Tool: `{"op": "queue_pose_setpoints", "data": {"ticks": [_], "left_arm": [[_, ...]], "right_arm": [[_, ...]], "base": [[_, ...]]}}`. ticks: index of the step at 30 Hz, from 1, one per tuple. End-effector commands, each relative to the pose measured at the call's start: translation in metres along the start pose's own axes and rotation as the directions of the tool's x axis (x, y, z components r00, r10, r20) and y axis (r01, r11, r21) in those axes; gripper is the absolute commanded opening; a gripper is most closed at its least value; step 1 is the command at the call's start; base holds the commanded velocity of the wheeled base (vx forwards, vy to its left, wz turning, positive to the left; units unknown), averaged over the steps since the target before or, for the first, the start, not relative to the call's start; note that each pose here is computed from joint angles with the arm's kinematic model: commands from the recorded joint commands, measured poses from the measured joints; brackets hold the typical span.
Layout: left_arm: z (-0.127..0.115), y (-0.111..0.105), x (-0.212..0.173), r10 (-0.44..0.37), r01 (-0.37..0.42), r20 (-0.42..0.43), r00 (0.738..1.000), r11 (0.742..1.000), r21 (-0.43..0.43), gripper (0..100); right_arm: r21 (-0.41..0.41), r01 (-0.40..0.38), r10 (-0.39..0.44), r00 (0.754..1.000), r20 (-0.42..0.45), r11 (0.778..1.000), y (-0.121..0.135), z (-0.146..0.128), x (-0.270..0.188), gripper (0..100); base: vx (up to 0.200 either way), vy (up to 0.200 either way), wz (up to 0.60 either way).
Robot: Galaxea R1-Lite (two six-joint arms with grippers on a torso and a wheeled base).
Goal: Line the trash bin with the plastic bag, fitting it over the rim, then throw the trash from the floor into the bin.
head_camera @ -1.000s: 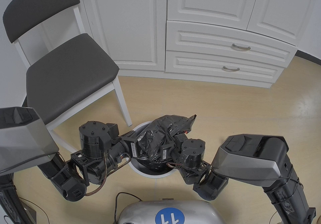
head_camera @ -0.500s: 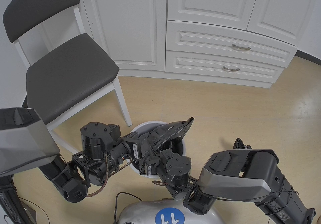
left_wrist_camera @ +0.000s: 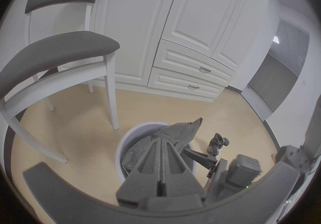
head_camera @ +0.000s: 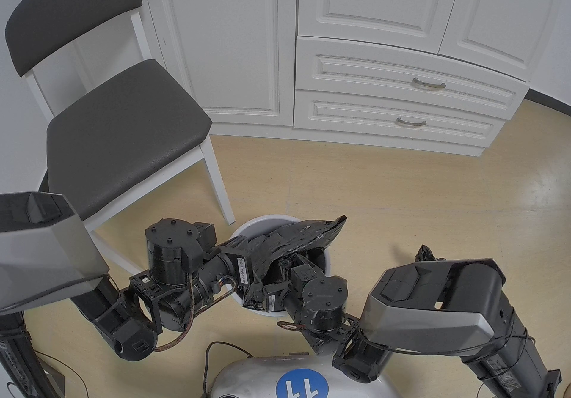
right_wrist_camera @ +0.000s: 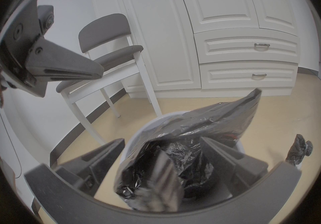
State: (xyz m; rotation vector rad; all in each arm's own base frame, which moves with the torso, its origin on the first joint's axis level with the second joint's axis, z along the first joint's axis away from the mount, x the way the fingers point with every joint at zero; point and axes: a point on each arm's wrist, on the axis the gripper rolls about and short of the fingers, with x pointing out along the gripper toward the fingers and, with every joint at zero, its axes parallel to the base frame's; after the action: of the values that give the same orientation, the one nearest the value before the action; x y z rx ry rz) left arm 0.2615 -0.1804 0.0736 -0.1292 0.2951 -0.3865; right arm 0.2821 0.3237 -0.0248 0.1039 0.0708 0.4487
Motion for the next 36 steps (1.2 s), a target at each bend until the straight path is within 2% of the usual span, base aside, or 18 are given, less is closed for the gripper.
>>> {"op": "queue_pose_setpoints", "data": {"ticks": [1, 4, 8, 11, 13, 18, 21, 25, 28, 31, 36], "left_arm": [[-0.002, 0.0, 0.001, 0.0, 0.0, -0.009, 1.0, 1.0, 0.002, 0], [-0.007, 0.0, 0.003, 0.004, -0.004, -0.024, 1.0, 1.0, 0.006, 0], [-0.018, 0.003, 0.003, 0.016, -0.014, -0.072, 0.997, 0.999, 0.038, 0], [-0.028, 0.006, 0.003, 0.027, -0.017, -0.111, 0.993, 0.996, 0.088, 0], [-0.038, 0.008, 0.003, 0.034, -0.015, -0.143, 0.989, 0.991, 0.131, 0], [-0.053, 0.005, 0.009, 0.025, 0.001, -0.184, 0.983, 0.99, 0.142, 0], [-0.064, 0.001, 0.014, 0.021, 0.011, -0.213, 0.977, 0.989, 0.149, 0], [-0.08, 0.0, 0.026, 0.018, 0.014, -0.212, 0.977, 0.988, 0.151, 0], [-0.088, 0.001, 0.035, 0.016, 0.013, -0.195, 0.981, 0.989, 0.148, 0], [-0.09, 0.002, 0.039, 0.019, 0.01, -0.191, 0.981, 0.989, 0.148, 0], [-0.089, 0.003, 0.04, 0.021, 0.006, -0.183, 0.983, 0.989, 0.146, 0]], "right_arm": [[0.015, -0.071, 0.071, 0.997, 0.032, 0.997, 0.02, 0.039, -0.029, 100], [0.019, -0.076, 0.075, 0.996, 0.041, 0.997, 0.021, 0.049, -0.034, 100], [0.009, -0.028, 0.028, 0.999, 0.023, 1.0, 0.005, 0.052, -0.027, 100], [-0.011, -0.01, 0.009, 1.0, -0.022, 1.0, 0.0, 0.055, -0.029, 100], [-0.044, 0.014, -0.018, 0.995, -0.094, 0.999, -0.008, 0.061, -0.036, 100], [-0.09, 0.054, -0.07, 0.98, -0.186, 0.994, -0.024, 0.064, -0.04, 100], [-0.112, 0.067, -0.092, 0.968, -0.234, 0.991, -0.029, 0.061, -0.04, 100], [-0.119, 0.077, -0.106, 0.961, -0.254, 0.99, -0.032, 0.048, -0.032, 100], [-0.09, 0.083, -0.104, 0.96, -0.261, 0.992, -0.029, 0.038, -0.025, 100], [-0.064, 0.085, -0.099, 0.959, -0.264, 0.994, -0.025, 0.031, -0.019, 100], [-0.065, 0.086, -0.1, 0.955, -0.28, 0.994, -0.024, 0.019, -0.016, 100]], "base": [[0.0, 0.0, 0.0], [0.0, 0.0, 0.0], [0.0, 0.0, 0.0], [0.0, 0.0, 0.0], [0.0, 0.0, 0.0], [0.0, 0.0, 0.0], [0.0, 0.0, 0.0], [0.0, 0.0, 0.0], [0.0, 0.0, 0.0], [0.0, 0.0, 0.0], [0.0, 0.0, 0.0]]}}
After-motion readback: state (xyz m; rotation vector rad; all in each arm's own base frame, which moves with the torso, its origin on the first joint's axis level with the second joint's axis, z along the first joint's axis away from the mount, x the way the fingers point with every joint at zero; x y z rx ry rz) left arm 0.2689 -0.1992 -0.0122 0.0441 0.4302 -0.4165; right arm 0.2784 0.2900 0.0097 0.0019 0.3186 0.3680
